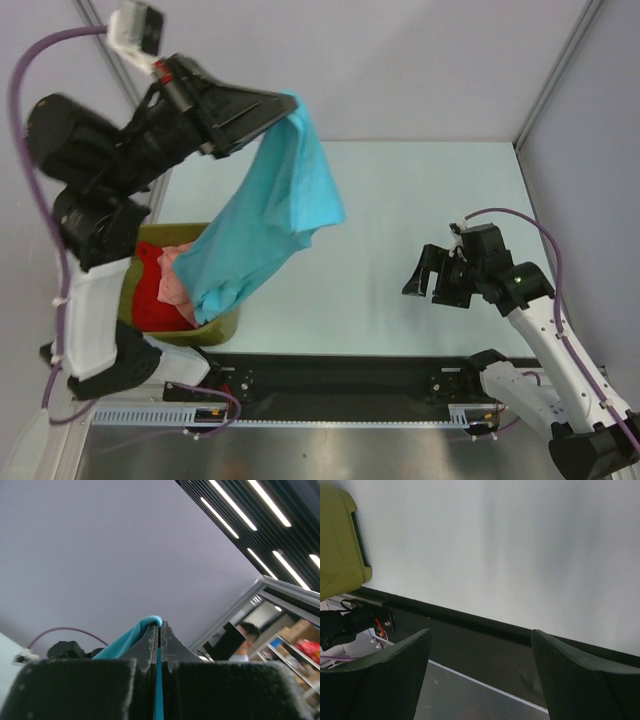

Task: Fold and stack the t-shirts
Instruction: Move the tshirt to the center of the board

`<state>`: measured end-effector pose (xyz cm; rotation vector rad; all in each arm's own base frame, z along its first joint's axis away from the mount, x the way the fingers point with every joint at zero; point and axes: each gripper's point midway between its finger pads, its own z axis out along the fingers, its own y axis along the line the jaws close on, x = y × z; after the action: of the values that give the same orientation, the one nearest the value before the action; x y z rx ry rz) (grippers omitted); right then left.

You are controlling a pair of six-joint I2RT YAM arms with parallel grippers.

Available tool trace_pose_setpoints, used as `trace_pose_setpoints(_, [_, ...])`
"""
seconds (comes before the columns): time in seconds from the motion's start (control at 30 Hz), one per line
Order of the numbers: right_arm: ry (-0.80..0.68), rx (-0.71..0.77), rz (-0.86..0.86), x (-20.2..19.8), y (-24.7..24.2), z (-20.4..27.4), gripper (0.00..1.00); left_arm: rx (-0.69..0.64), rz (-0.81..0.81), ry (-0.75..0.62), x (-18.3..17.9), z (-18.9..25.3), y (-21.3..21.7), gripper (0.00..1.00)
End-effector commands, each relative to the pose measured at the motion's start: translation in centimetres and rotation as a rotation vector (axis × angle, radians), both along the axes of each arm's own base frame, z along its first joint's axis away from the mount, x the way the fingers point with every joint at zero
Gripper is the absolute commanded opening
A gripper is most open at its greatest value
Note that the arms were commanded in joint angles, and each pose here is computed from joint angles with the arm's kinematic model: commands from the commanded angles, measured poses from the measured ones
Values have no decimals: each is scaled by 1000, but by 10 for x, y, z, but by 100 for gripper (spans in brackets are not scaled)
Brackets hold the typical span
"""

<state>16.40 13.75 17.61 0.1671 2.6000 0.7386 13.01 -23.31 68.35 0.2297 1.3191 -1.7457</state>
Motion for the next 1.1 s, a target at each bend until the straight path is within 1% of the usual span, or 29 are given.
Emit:
trace_pose_setpoints(0.0, [-35,-11,-27,-2,-6,14,87,-6,-85,-31,-1,12,-37,0])
trace_pose_setpoints(0.03, [-36,-19,-33,-3,-7,13,88,-2,-108,-32,-3,10,-47,0])
trace_pose_setpoints(0.07, [-40,-21,-36,-5,-9,14,88,4,-158,-41,-15,8,-60,1])
trace_pose_setpoints(0.1, [-41,-30,-46,-6,-12,13,88,15,-167,-25,-10,2,-75,0])
trace_pose_setpoints(0.17, [-40,-38,-54,-8,-15,11,88,37,-221,-15,-20,-7,-95,0])
trace_pose_setpoints(0.2, [-40,-43,-56,-10,-16,10,88,50,-228,-2,-17,-13,-107,0])
trace_pose_setpoints(0.27, [-39,-54,-64,-12,-19,8,89,67,-274,-9,-30,-19,-122,0])
trace_pose_setpoints(0.37, [-31,-74,-78,-14,-24,2,89,140,-273,26,-30,-43,-141,0])
trace_pose_setpoints(0.47, [-20,-124,-112,-14,-34,-3,89,272,-283,83,-32,-91,-167,0])
trace_pose_setpoints(0.5, [-13,-144,-128,-14,-38,-5,89,334,-276,108,-31,-113,-175,0])
trace_pose_setpoints(0.53, [-8,-182,-161,-11,-47,-8,89,433,-254,153,-30,-143,-178,0])
trace_pose_setpoints(0.57, [2,-203,-174,-13,-52,-9,89,513,-208,150,-31,-166,-181,0])
trace_pose_setpoints(0.6, [5,-218,-186,-12,-56,-11,89,662,-180,208,-30,-216,-183,0])
trace_pose_setpoints(0.63, [7,-233,-204,-10,-62,-11,90,735,-158,217,-32,-240,-182,0])
trace_pose_setpoints(0.67, [14,-241,-211,-9,-65,-12,90,799,-120,197,-40,-259,-177,10])
trace_pose_setpoints(0.7, [18,-243,-226,-8,-68,-12,90,922,-118,235,-44,-309,-173,21])
trace_pose_setpoints(0.73, [20,-239,-238,-6,-70,-12,90,981,-100,243,-50,-331,-167,30])
trace_pose_setpoints(0.77, [16,-235,-250,-4,-71,-11,90,1019,-70,262,-50,-348,-159,47])
trace_pose_setpoints(0.8, [18,-234,-259,-3,-72,-12,92,1063,13,280,-45,-370,-135,58])
trace_pose_setpoints(0.83, [18,-219,-251,-2,-70,-11,93,1073,49,303,-44,-379,-123,66])
trace_pose_setpoints(0.87, [1,-208,-239,2,-67,-10,98,1047,85,353,-43,-380,-110,80])
trace_pose_setpoints(0.9, [0,-198,-222,4,-64,-11,100,1027,142,369,-40,-386,-86,89])
trace_pose_setpoints(0.93, [0,-165,-195,5,-56,-10,100,999,173,387,-38,-384,-72,97])
trace_pose_setpoints(0.97, [-32,-140,-167,13,-48,-7,100,972,211,434,-37,-385,-60,98])
trace_pose_setpoints(1.0, [-28,-124,-143,16,-41,-9,100,1012,261,463,-35,-401,-40,98])
trace_pose_setpoints(1.03, [-33,-85,-106,18,-29,-6,100,961,334,481,-28,-392,-16,97])
trace_pose_setpoints(1.07, [-77,-46,-74,28,-16,1,100,935,384,532,-25,-393,-3,93])
